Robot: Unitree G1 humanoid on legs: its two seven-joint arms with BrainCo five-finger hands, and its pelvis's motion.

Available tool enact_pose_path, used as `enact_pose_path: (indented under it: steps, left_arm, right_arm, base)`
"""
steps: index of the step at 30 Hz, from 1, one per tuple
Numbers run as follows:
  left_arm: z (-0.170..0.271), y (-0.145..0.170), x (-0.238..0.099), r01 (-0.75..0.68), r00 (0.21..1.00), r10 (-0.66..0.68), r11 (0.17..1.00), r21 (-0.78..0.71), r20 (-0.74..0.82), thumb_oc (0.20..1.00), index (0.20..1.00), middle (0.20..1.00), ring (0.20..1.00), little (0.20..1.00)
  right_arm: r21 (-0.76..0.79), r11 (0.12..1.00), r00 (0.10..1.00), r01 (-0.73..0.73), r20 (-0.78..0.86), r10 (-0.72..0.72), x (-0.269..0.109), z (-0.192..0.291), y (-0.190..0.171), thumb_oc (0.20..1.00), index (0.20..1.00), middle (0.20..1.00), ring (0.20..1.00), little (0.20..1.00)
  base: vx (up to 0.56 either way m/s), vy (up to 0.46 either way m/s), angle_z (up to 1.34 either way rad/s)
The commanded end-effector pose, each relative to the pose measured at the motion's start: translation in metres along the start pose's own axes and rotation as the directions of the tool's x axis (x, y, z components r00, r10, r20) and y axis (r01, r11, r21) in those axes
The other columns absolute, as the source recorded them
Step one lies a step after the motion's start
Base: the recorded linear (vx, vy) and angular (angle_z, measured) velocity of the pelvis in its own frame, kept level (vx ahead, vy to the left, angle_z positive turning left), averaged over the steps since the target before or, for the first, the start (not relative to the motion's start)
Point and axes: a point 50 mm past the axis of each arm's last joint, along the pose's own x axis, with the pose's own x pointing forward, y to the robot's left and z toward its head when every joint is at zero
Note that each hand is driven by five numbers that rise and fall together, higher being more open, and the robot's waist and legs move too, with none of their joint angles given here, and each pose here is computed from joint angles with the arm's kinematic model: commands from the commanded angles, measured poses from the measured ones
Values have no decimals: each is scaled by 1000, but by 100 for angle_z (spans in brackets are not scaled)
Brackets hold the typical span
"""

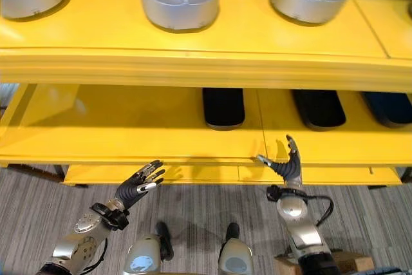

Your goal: Move parts from the plastic box to the shelf.

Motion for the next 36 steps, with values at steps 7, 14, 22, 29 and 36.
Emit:
enact_pose_path:
  steps: [7,14,22,29,36]
  left_arm:
    - [10,-1,-14,80,993,-83,996,38,88,1000,1000,1000,1000,1000]
    - [11,-19,-9,160,982,-170,981,108,87,1000,1000,1000,1000,1000]
    - [13,-13,-16,99,986,-107,993,67,129,1000,1000,1000,1000,1000]
    - [11,-3,-38,-10,986,10,1000,0,165,1000,1000,1000,1000,1000]
    - [11,3,-44,-49,981,61,996,-69,183,1000,1000,1000,1000,1000]
  right_arm:
    - [-185,926,859,-329,349,375,-6,58,-2,1000,1000,1000,1000,1000]
    - [-188,894,797,-407,406,448,-22,61,18,1000,1000,1000,1000,1000]
    - [-164,941,812,-296,477,338,-15,76,18,1000,1000,1000,1000,1000]
    - [-164,982,906,-95,394,153,-16,56,-26,1000,1000,1000,1000,1000]
    - [-152,988,954,7,298,40,-13,35,-47,1000,1000,1000,1000,1000]
  base:
    - [-50,197,2]
    - [-166,137,-49]
    - [-28,-225,-85]
    - [-54,-497,-157]
    - [-7,-322,-44]
